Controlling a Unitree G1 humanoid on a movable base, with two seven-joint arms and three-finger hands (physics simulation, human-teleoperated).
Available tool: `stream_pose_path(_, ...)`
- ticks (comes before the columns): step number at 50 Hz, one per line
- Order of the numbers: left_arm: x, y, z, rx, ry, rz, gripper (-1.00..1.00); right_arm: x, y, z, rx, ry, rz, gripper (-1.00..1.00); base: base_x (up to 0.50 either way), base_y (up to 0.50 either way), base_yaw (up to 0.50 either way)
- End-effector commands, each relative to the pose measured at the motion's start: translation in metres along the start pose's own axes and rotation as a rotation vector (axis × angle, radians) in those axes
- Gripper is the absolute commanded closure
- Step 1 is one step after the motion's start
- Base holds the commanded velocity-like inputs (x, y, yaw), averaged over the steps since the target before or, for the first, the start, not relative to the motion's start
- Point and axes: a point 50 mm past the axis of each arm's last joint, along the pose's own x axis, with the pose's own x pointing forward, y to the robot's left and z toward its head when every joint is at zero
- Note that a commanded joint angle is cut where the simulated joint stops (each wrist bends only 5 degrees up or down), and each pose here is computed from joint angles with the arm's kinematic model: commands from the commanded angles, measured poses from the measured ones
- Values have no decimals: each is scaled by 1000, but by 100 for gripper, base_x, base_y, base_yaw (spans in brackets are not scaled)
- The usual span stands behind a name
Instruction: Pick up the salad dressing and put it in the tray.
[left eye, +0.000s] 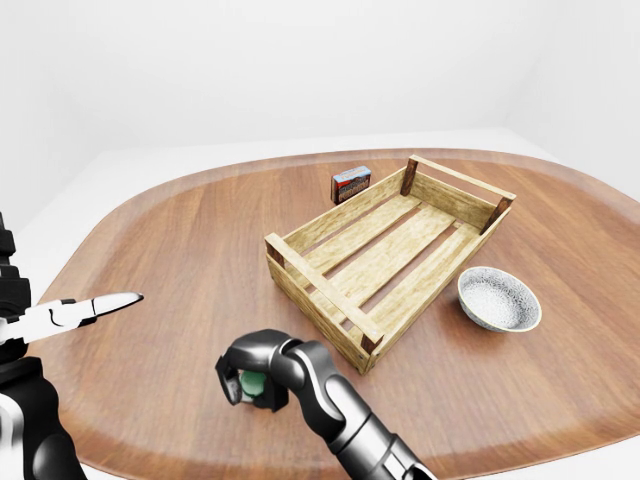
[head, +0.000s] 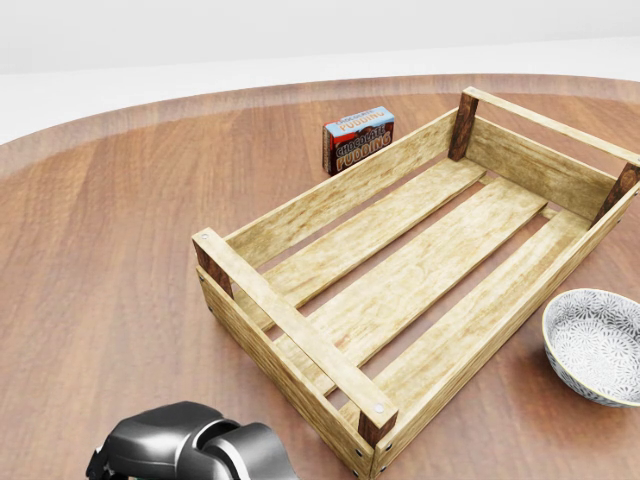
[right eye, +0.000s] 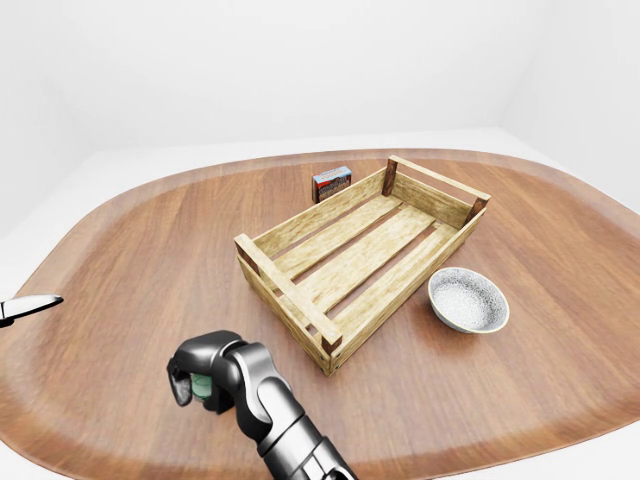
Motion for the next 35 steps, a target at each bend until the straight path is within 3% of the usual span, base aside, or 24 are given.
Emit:
stream_pose_path(1,0,0,1,-1,-4,-1,-100,5,13,-6,38,14,54,100,0,0,0)
stream_pose_path(22,0,-1,-1,3,4,-4,-100,4,4,-15,73,28,37,100,0,0,0)
stream_pose_path(27,-1,-2,-3,2,12,-10,-100,-7,-20,-2,28,-16,-70,100,0,0,0)
stream_pose_path(35,-1,-3,-3,3,14,-13,-100,-20,-36,16,-32,-74,-159,100,0,0,0)
